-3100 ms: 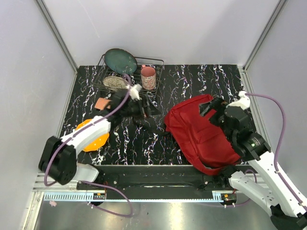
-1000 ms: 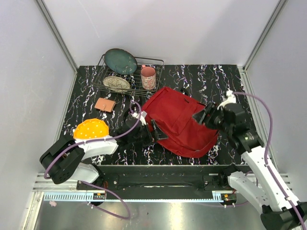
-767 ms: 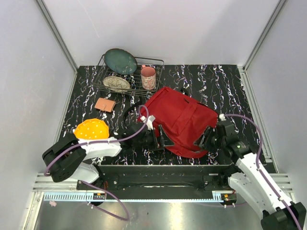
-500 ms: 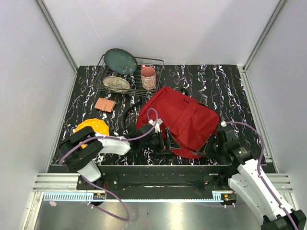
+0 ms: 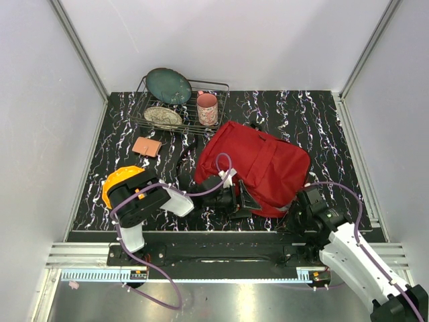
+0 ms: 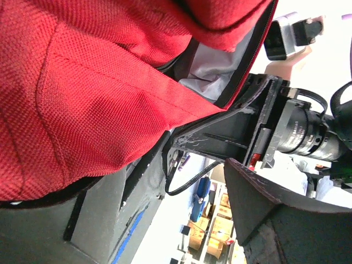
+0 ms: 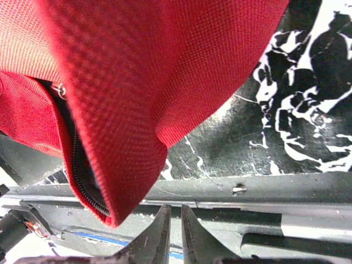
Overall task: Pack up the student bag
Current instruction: Adjust the student bag at the center of the board, then zip the student bag at the center of the board.
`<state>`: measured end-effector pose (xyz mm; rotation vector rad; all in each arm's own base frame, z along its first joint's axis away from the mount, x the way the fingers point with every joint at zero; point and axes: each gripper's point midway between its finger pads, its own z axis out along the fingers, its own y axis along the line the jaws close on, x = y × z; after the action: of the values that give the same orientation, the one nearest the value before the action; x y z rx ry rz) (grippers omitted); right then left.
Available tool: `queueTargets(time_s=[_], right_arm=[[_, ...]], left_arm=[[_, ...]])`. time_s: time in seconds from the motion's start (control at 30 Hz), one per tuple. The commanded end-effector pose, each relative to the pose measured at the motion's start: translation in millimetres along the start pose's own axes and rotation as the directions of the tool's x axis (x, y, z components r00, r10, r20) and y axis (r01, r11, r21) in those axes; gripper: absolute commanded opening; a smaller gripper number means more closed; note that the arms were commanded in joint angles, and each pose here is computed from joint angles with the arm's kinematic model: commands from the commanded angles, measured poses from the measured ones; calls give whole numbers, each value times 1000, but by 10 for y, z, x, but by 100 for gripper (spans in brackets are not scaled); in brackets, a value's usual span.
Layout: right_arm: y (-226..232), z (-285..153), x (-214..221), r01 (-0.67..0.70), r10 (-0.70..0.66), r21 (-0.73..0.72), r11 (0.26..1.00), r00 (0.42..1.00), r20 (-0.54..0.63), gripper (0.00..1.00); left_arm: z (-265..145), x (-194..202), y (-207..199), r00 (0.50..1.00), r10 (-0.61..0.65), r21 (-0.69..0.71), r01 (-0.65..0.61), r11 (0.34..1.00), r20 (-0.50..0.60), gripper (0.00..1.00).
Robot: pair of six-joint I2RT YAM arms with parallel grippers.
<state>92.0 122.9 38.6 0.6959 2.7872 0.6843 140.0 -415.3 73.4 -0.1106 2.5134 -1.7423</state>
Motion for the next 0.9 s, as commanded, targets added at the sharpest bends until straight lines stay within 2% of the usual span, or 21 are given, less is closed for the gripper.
queueTargets(time_s=[0.0, 0.07, 0.1, 0.13, 0.2, 0.33, 0.47, 0.5, 0.57, 0.6, 0.7, 0.87], right_arm=[[203, -203, -198, 12, -10, -20, 1000, 995, 100, 20], [359, -471, -335, 34, -20, -68, 997, 980, 196, 27], [403, -555, -388, 24, -4, -84, 996, 973, 232, 34], [414, -626, -476, 16, 9, -84, 996, 958, 286, 49], [428, -731, -603, 3, 27, -84, 996, 933, 358, 54], [483, -719, -651, 2, 25, -74, 997, 934, 357, 58], [605, -705, -711, 4, 36, -107, 994, 931, 362, 59], [631, -717, -728, 5, 38, -116, 993, 929, 368, 59], [724, -776, -797, 17, 42, -144, 989, 917, 397, 59], [775, -808, -820, 29, 38, -158, 987, 913, 406, 60], [924, -856, -883, 58, 30, -194, 979, 907, 420, 61], [954, -700, -907, 58, 13, -171, 984, 921, 389, 61]], left_arm=[[60, 10, -185, 999, 30, 81, -28, 996, -19, 73], [62, 6, -135, 999, 30, 64, -29, 998, -18, 73], [60, 11, -115, 999, 28, 57, -27, 998, -20, 74], [63, 5, -102, 999, 31, 52, -30, 998, -16, 79], [66, 5, -31, 1000, 27, 16, -26, 1000, -13, 81], [99, -122, 115, 998, 30, -70, -27, 997, 50, 80], [138, -231, 233, 995, 51, -149, -37, 988, 89, 61], [144, -248, 264, 994, 62, -164, -46, 985, 94, 50], [147, -298, 304, 991, 65, -188, -43, 981, 113, 38], [147, -312, 316, 991, 72, -192, -49, 980, 117, 24], [129, -349, 363, 988, 79, -204, -51, 978, 134, 2], [-23, -397, 86, 965, 165, -75, -153, 985, 204, 0]])
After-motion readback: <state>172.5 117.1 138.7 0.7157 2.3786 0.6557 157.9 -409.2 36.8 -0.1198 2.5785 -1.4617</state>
